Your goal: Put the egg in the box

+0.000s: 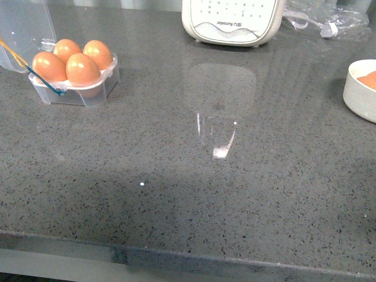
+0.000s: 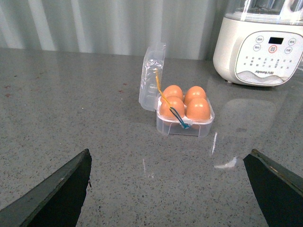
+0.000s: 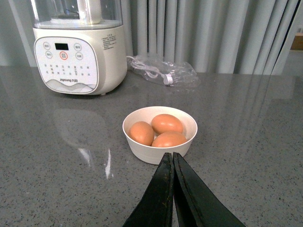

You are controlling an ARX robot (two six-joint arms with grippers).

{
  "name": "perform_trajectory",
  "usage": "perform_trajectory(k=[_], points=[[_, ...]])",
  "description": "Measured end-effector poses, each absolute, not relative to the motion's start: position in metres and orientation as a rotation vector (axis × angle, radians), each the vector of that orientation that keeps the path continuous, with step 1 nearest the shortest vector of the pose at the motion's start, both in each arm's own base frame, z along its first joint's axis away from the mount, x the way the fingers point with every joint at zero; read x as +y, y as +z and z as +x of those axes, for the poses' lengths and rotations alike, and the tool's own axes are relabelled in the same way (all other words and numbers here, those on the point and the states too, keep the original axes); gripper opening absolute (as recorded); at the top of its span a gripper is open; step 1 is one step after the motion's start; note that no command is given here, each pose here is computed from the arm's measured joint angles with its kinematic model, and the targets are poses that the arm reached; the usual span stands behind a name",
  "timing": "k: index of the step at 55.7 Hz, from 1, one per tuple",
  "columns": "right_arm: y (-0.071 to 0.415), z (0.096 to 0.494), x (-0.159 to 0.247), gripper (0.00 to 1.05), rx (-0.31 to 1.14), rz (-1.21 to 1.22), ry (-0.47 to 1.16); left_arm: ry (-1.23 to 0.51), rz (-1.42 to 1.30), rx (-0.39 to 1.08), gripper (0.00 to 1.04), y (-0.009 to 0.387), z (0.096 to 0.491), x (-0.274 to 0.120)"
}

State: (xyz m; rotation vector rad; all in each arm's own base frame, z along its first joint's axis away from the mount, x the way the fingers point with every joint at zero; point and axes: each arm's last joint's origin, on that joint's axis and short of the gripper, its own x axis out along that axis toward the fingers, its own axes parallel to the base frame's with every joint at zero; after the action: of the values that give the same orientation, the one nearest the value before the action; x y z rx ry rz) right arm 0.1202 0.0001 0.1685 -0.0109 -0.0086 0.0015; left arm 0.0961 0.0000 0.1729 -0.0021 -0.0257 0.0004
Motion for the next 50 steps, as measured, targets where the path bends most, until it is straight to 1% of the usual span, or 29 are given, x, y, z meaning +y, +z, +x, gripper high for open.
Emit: perform_trajectory(k=[29, 35, 39, 48, 49, 50], points=[[0.168, 0.108, 0.000, 0.03, -0.009, -0.011, 0.001, 0.000, -0.002, -0.026, 0.98, 0.173, 0.096, 0.000], [0.163, 0.100, 0.000, 0.03, 0.028, -0.011, 0.002, 0.001, -0.002, -0.026, 0.98, 0.173, 0.096, 0.000], [0.165, 0.098, 0.000, 0.03, -0.003, -0.011, 0.002, 0.001, -0.002, -0.025, 0.98, 0.173, 0.096, 0.000], [0.165, 0.098, 0.000, 0.03, -0.002, -0.011, 0.002, 0.000, -0.002, -0.026, 0.98, 0.173, 0.096, 0.000], [0.165, 0.098, 0.000, 0.03, -0.002, -0.011, 0.002, 0.000, -0.002, -0.026, 0.98, 0.173, 0.096, 0.000], [0.165, 0.098, 0.000, 0.06, -0.002, -0.011, 0.002, 0.000, -0.002, -0.026, 0.98, 0.173, 0.096, 0.000]])
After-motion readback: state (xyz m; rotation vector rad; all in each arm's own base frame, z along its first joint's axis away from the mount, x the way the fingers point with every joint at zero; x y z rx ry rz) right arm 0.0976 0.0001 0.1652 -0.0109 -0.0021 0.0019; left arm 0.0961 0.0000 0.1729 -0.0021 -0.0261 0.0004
